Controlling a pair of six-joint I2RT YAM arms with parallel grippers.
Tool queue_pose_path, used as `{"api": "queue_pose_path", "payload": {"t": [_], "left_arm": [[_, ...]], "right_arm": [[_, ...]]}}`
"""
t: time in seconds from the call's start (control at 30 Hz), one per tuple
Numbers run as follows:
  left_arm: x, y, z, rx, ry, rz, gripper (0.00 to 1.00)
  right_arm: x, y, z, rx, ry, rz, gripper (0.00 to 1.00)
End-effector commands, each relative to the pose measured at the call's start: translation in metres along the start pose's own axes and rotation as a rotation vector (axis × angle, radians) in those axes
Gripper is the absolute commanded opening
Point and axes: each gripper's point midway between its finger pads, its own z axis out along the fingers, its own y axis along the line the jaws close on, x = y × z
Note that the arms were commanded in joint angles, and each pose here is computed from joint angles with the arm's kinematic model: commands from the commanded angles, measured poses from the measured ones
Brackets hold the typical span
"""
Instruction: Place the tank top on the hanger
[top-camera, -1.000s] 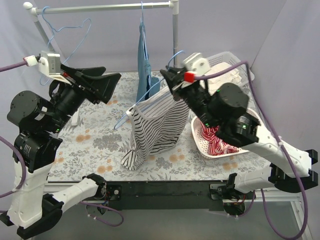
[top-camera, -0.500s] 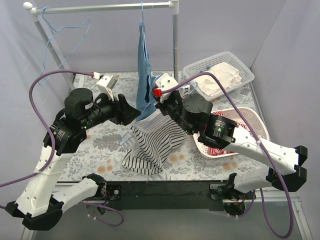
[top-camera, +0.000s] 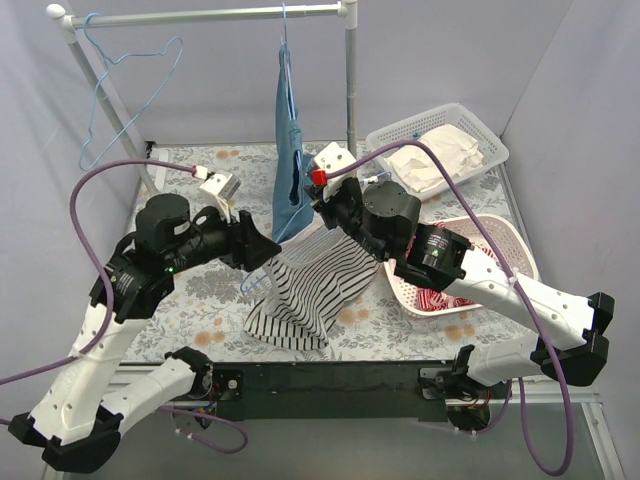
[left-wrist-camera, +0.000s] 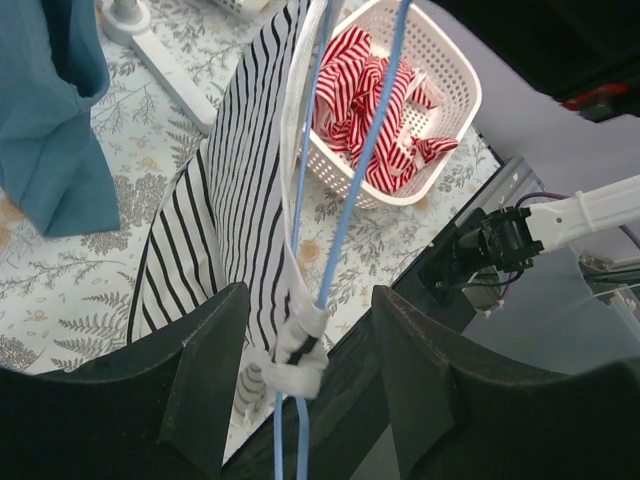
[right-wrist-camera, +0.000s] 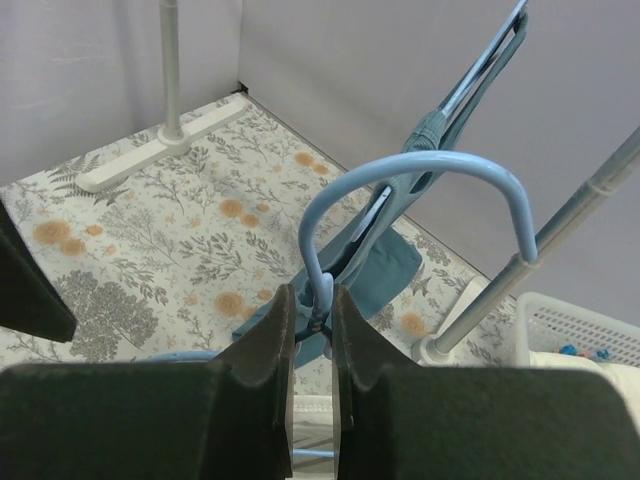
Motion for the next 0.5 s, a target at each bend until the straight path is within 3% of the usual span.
{"api": "queue_pose_path", "payload": {"t": [0.0, 0.13, 0.2, 0.33, 0.47], "left_arm": [[0.016, 0.012, 0.015, -0.016, 0.079, -0.009, 0.51], [0.019, 0.02, 0.023, -0.042, 0.102, -0.017, 0.47], [0.024, 0.024, 0.026, -0.055, 0.121, -0.023, 0.37], [0.036, 0.029, 0.031, -0.061, 0.171, -0.04, 0.29], [0.044, 0.033, 0.03, -0.085, 0.192, -0.032, 0.34]], "right_arm": [[-0.027, -0.003, -0.007, -0.018, -0.072, 0.054, 0.01], [-0.021, -0.002, -0.006, -0.021, -0.057, 0.047, 0.01], [-0.018, -0.002, -0.006, -0.024, -0.05, 0.05, 0.01], [-0.012, -0.005, -0.004, -0.016, -0.038, 0.05, 0.01], [-0.008, -0.006, 0.0, -0.019, -0.028, 0.051, 0.01]]}}
